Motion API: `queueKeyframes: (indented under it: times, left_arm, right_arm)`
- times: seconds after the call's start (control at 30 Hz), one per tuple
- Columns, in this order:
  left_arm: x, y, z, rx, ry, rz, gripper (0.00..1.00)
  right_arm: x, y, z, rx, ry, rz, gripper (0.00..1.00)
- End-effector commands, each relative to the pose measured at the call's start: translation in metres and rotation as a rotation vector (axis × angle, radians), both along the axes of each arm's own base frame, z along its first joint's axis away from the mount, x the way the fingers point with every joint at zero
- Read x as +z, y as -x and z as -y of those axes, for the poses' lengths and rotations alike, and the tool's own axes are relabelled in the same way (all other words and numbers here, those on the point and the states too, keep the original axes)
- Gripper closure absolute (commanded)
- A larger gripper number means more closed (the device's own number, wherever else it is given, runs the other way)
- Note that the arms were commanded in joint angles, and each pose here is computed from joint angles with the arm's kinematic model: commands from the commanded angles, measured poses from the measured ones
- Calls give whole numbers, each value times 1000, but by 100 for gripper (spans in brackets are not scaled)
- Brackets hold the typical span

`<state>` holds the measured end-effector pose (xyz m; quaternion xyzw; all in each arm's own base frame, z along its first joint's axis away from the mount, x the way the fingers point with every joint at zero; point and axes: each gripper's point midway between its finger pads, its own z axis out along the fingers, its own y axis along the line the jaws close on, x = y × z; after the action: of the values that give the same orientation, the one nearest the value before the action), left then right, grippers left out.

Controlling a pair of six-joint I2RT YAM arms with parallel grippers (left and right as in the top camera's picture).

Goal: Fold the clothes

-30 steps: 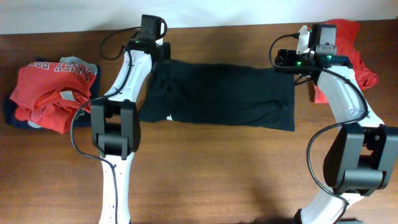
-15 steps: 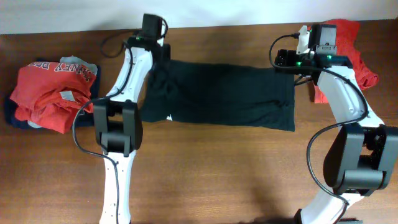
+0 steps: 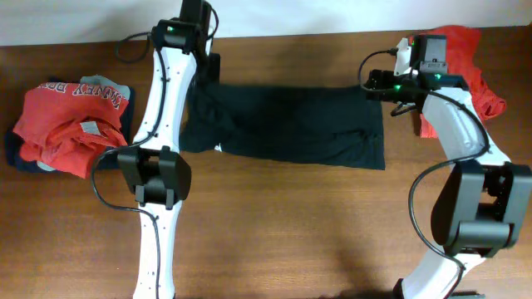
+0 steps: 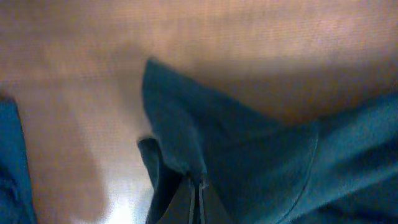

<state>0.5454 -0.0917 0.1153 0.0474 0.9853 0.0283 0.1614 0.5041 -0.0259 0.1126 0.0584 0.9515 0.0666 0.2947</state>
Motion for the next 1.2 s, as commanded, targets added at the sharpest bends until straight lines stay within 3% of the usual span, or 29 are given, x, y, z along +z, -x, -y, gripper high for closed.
queueKeyframes:
  times: [0.0,0.17,0.47,1.17]
  left_arm:
    - [-7,9,5,-17,0,-44,100]
    - [-16,14,11,-28,13,-80,100]
    - [-22,13,23,-48,40,-81,99]
    - [-19,3,25,-28,55,-38,99]
  right_arm:
    - [-8,-3,-6,29,-29,-13,9]
    - [-8,-6,-8,39,-41,-1,11]
    - [7,-39,-3,35,-15,148,16]
    - [-109,-63,-14,34,9,68,23]
